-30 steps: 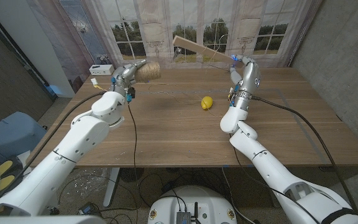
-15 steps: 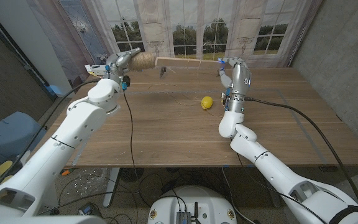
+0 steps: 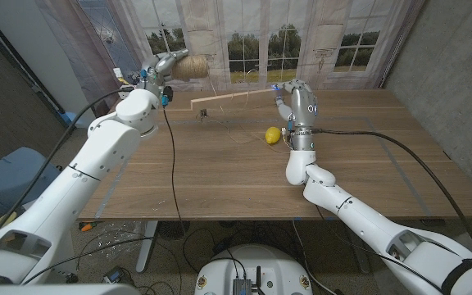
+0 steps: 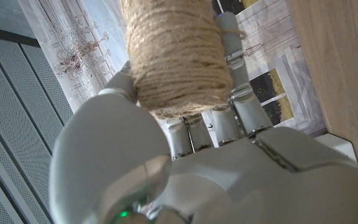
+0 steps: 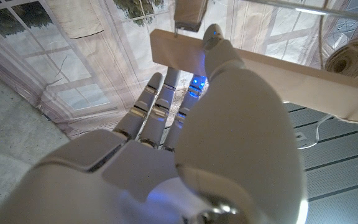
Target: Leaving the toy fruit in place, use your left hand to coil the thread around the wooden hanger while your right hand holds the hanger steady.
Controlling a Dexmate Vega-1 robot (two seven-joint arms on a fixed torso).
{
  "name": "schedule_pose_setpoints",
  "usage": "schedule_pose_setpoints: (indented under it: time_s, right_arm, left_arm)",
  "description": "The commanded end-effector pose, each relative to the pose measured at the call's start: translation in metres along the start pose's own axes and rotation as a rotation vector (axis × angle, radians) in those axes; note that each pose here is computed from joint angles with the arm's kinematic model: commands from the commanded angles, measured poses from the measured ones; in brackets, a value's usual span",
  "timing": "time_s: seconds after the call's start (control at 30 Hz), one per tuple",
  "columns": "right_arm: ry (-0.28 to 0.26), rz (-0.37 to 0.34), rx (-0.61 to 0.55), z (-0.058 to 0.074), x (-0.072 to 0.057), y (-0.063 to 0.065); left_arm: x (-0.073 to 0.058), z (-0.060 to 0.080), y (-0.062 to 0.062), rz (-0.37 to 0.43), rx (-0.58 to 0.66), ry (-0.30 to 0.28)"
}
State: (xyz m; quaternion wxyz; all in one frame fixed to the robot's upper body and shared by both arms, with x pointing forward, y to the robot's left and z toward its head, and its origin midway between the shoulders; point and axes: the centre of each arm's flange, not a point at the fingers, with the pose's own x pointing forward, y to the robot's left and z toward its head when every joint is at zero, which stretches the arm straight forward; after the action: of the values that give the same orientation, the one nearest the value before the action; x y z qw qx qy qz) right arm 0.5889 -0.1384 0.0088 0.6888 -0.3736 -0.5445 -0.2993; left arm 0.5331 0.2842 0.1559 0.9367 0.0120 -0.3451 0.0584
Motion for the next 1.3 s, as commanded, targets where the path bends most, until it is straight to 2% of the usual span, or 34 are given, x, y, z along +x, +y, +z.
schedule_pose_setpoints:
  time_s: [0.03,0.37,0.63,1.03,1.3]
  right_arm:
    - [-0.05,0.109,-0.106,0.002,-0.007,0.019]
    - [-0.014,0.212,-0.177,0.0,-0.004,0.031]
    - [0.03,0.282,-0.221,0.004,0.001,0.035]
    - [0.1,0.405,-0.292,0.011,0.007,0.033]
    - [0.136,0.481,-0.332,0.015,0.012,0.028]
  left_arm:
    - [0.004,0.026,-0.012,-0.067,0.012,-0.083]
    - [-0.003,0.04,-0.023,-0.133,-0.002,-0.138]
    - [-0.011,0.051,-0.032,-0.183,-0.008,-0.182]
    - [-0.021,0.06,-0.043,-0.271,-0.024,-0.235]
    - [-0.027,0.057,-0.042,-0.263,-0.002,-0.227]
